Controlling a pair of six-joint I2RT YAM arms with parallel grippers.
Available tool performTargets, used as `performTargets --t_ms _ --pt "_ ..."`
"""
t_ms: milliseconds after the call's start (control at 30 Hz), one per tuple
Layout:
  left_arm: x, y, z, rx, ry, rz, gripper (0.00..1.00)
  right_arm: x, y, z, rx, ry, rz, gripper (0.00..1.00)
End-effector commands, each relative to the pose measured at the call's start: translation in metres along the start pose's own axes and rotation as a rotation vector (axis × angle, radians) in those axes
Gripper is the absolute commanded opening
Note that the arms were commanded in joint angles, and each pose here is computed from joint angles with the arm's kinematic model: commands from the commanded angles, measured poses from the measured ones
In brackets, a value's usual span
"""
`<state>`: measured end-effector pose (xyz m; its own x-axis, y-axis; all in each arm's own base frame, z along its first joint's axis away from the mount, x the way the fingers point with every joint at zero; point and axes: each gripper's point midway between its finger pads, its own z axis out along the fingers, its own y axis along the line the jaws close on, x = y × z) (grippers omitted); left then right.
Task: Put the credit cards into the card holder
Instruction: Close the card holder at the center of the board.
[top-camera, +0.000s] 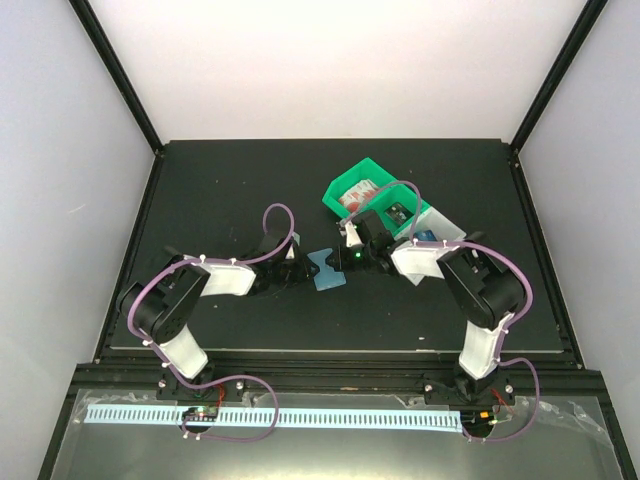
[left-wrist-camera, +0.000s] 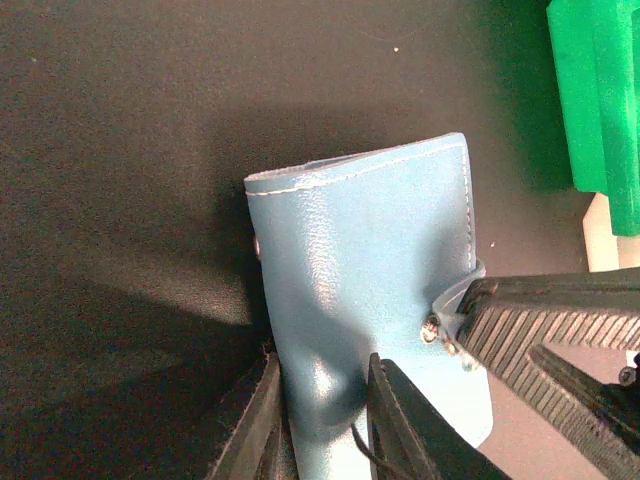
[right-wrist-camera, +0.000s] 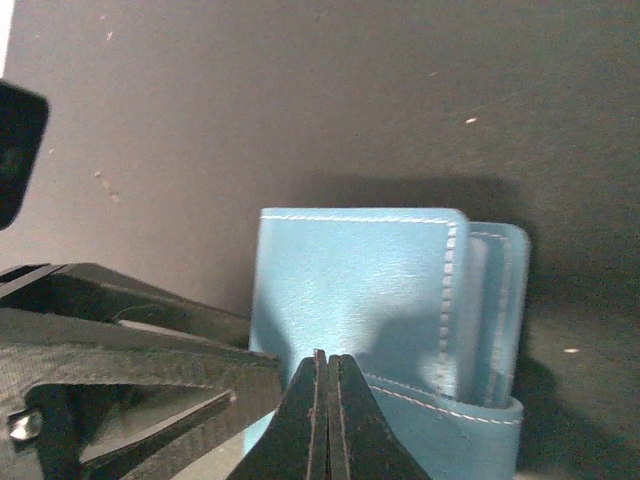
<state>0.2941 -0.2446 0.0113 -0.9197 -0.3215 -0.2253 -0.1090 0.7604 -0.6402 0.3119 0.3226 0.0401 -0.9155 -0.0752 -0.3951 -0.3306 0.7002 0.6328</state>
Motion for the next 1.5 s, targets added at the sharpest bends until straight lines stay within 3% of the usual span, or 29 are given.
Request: performTargets --t_ms 0,567,1033,1467 --pt "0.065 0.111 -0.002 -0.394 0.182 -0.075 0.26 -0.004 -0.012 -0.009 0.095 -0.053 -0.016 0.01" --pt "0.066 0.111 -0.001 -0.387 0.189 -0.077 0.26 0.005 0.009 0.0 -0.037 -0.005 -0.023 0.01" --pt "0.066 0.11 -0.001 -0.383 0.189 -0.075 0.26 0.02 -0.013 0.003 0.077 0.029 -0.042 0.01" --pt "0.065 0.109 0.0 -0.384 0.189 -0.073 0.26 -0.002 0.009 -0.01 0.006 -0.08 -0.07 0.01"
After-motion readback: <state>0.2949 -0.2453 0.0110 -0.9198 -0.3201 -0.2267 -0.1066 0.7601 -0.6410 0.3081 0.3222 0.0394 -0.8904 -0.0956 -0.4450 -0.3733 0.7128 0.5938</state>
